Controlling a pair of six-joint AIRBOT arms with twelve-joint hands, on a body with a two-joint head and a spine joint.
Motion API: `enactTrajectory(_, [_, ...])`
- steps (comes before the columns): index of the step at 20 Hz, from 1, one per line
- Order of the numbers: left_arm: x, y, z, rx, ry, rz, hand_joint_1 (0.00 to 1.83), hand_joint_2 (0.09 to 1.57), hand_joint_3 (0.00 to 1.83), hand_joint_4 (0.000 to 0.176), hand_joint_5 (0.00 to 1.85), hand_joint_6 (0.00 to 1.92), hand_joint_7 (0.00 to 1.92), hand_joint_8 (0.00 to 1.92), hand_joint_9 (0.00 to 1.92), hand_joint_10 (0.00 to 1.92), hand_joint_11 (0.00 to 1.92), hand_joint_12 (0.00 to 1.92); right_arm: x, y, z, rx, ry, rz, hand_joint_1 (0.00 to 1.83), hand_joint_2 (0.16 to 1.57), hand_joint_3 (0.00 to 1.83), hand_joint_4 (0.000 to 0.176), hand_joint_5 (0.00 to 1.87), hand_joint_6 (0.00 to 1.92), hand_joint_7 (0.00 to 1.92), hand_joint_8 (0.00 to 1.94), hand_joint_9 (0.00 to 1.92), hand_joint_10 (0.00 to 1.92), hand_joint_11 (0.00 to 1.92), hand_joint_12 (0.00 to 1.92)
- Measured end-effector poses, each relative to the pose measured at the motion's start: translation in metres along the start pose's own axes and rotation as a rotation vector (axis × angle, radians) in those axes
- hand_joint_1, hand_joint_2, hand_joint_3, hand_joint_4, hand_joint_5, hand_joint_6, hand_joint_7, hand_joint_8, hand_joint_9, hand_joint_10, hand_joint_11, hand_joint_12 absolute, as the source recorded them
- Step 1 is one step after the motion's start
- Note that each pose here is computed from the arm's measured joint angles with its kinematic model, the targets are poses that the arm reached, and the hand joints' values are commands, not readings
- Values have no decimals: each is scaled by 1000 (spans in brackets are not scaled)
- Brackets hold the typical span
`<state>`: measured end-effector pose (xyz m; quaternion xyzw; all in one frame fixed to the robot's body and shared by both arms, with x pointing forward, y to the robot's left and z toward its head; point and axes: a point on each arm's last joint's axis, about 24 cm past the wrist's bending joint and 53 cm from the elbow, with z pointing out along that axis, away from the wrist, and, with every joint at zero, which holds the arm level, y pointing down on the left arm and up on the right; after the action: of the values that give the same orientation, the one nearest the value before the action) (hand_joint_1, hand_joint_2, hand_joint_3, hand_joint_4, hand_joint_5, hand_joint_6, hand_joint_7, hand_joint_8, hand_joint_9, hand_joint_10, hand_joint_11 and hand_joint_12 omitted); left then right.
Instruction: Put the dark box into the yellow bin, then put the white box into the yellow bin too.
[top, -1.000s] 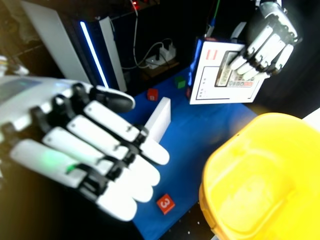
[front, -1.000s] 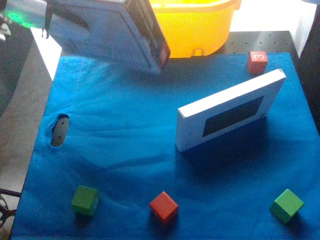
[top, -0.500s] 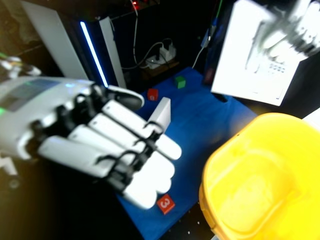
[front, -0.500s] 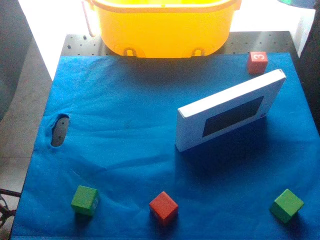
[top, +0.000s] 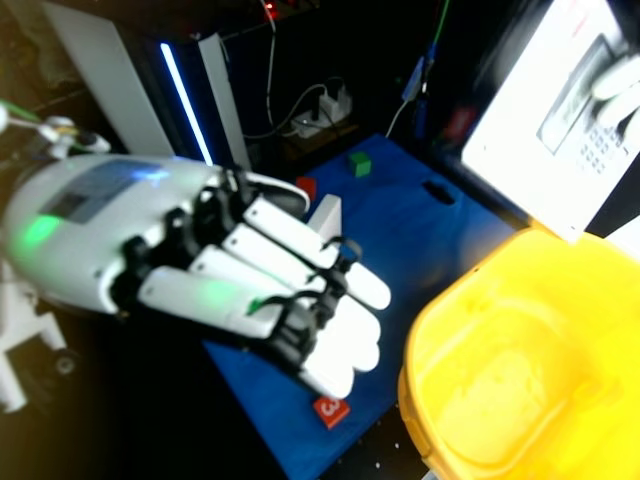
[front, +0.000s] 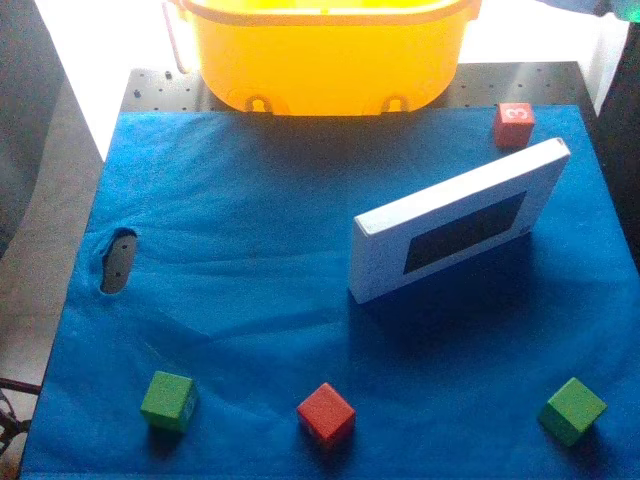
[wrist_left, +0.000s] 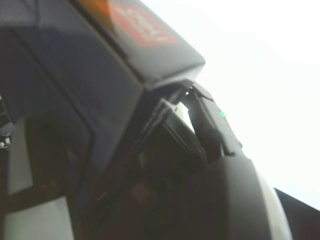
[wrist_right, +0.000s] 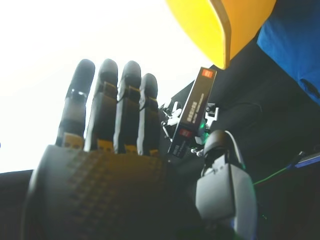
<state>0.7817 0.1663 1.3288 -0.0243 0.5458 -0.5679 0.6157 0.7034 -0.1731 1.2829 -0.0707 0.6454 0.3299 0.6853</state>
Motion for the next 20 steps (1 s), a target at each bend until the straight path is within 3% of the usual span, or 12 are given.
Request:
enactTrajectory(2, [2, 10, 5, -22, -16, -15, 1328, 1000, 0, 0, 1194, 474, 1335, 566, 1257, 990, 919, 1479, 4, 5, 5, -14, -1, 6, 53, 1145, 8, 0, 469, 1, 518, 0, 446, 5, 0, 950])
enactTrajectory(3, [3, 16, 7, -30, -27, -23, 1316, 998, 0, 0, 1301, 207, 1278, 745, 1308, 1141, 1003, 1631, 6, 9, 7, -24, -2, 9, 39, 1134, 2, 0, 463, 0, 514, 0, 452, 7, 0, 951])
enactTrajectory(4, [2, 16, 10, -25, -38, -29, 1312, 974, 0, 0, 1325, 232, 1396, 449, 1335, 935, 1073, 1423, 7, 12, 8, -32, -6, 13, 32, 1116, 0, 0, 472, 1, 528, 2, 467, 6, 0, 979])
enactTrajectory(6, [3, 16, 14, -18, -55, -48, 1403, 991, 0, 0, 1126, 668, 1430, 33, 1263, 843, 1190, 963, 8, 18, 11, -47, -13, 17, 38, 1068, 0, 0, 470, 0, 554, 3, 476, 2, 5, 961])
enactTrajectory(8, [7, 16, 18, -11, -55, -54, 1306, 998, 0, 0, 1158, 735, 1468, 7, 1413, 489, 1320, 778, 6, 21, 12, -56, -26, 20, 54, 1074, 0, 0, 483, 5, 560, 4, 465, 0, 12, 970])
enactTrajectory(9, [9, 17, 20, -10, -57, -55, 1286, 995, 0, 10, 1210, 650, 1477, 5, 1465, 494, 1312, 1001, 5, 23, 13, -64, -34, 21, 74, 1042, 0, 0, 501, 10, 571, 7, 463, 0, 4, 967])
enactTrajectory(10, [9, 18, 21, -11, -57, -54, 1284, 982, 0, 32, 1284, 473, 1493, 10, 1378, 1078, 1293, 1449, 4, 23, 13, -66, -37, 22, 71, 1015, 0, 0, 515, 3, 584, 3, 472, 1, 23, 927])
enactTrajectory(11, [10, 19, 23, -14, -60, -56, 1287, 976, 0, 24, 1294, 427, 1509, 15, 1331, 1187, 1254, 1522, 4, 25, 14, -69, -39, 24, 35, 1030, 7, 0, 512, 1, 589, 2, 490, 7, 45, 924])
enactTrajectory(13, [14, 23, 25, -19, -55, -49, 1284, 983, 0, 27, 1264, 527, 1490, 10, 1323, 709, 1174, 1225, 3, 27, 14, -76, -47, 25, 4, 1041, 1, 0, 500, 0, 584, 1, 484, 2, 74, 872])
enactTrajectory(14, [12, 23, 27, -17, -59, -44, 1381, 986, 0, 0, 1201, 602, 1431, 1, 1284, 709, 1124, 948, 3, 29, 15, -81, -50, 27, 0, 1047, 2, 0, 491, 0, 585, 1, 470, 0, 75, 859])
enactTrajectory(15, [11, 23, 28, -17, -65, -41, 1484, 987, 6, 0, 1191, 614, 1295, 248, 1331, 388, 1023, 1142, 4, 31, 16, -87, -53, 28, 0, 1055, 0, 0, 488, 0, 589, 0, 479, 0, 106, 827])
enactTrajectory(20, [4, 18, 32, -9, -79, -42, 1505, 1019, 0, 0, 1143, 709, 1129, 578, 1207, 565, 928, 1274, 3, 35, 17, -99, -63, 29, 0, 1091, 0, 0, 510, 0, 616, 0, 533, 3, 134, 849])
